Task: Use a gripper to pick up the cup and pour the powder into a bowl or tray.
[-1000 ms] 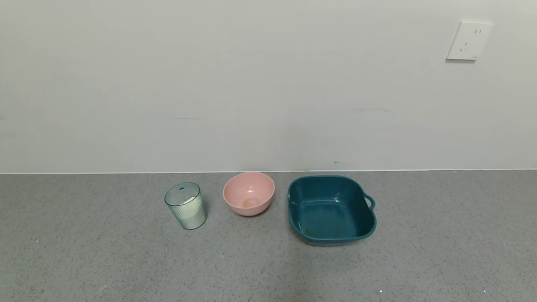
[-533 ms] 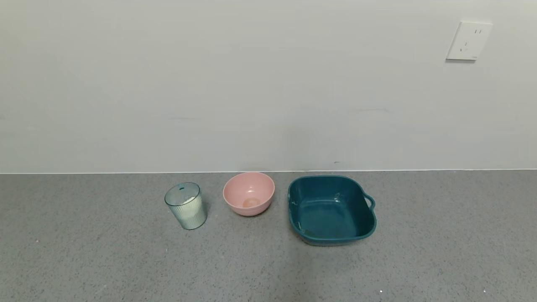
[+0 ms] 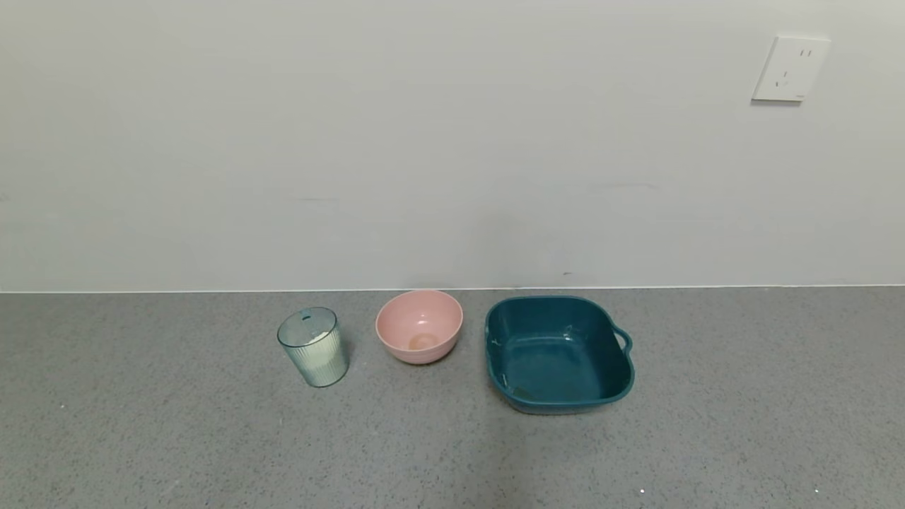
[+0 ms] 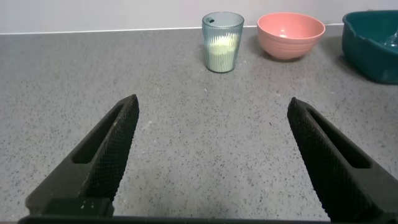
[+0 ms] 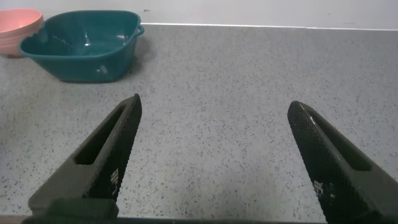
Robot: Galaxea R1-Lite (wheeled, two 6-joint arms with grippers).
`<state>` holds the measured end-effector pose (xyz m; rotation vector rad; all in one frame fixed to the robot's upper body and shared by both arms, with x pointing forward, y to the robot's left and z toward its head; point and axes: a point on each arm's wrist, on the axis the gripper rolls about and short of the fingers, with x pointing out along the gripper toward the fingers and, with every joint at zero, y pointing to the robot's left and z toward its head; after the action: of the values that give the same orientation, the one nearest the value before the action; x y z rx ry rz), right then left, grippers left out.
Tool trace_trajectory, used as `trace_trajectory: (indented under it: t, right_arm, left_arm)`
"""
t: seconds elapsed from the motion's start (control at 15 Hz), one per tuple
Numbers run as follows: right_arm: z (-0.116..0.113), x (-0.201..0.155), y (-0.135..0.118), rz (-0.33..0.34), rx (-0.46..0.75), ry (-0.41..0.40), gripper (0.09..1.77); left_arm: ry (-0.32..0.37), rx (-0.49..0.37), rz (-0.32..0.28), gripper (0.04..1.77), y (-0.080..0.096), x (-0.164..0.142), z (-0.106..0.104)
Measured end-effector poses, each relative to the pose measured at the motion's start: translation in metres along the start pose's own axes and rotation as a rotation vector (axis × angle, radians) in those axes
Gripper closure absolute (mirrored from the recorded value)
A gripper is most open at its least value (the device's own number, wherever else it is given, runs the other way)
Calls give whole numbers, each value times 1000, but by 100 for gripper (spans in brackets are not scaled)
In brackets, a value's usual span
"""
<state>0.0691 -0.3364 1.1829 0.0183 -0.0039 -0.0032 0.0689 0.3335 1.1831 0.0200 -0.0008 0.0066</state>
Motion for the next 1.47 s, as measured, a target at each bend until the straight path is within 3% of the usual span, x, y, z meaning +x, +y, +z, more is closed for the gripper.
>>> trace_trajectory:
  t: [0.13,0.27,0.6,0.73,1.0,1.47]
  right_arm:
    - [0,0,0,0,0,0,15]
    - [0,0,0,0,0,0,15]
    - [0,0,0,0,0,0,15]
    - [0,0,0,0,0,0,15]
    - [0,0,0,0,0,0,15]
    - [0,0,0,0,0,0,15]
  left_arm:
    - [-85,-23,-7,9,0,-3,15]
    - [-156,29,-13,9,0,-9,35]
    - [-218,72,-44,9,0,-16,74]
    - [-196,71,-45,9,1,-12,89]
    - [-67,66,-48,9,1,10,118]
    - [151,61,-56,9,2,82,156]
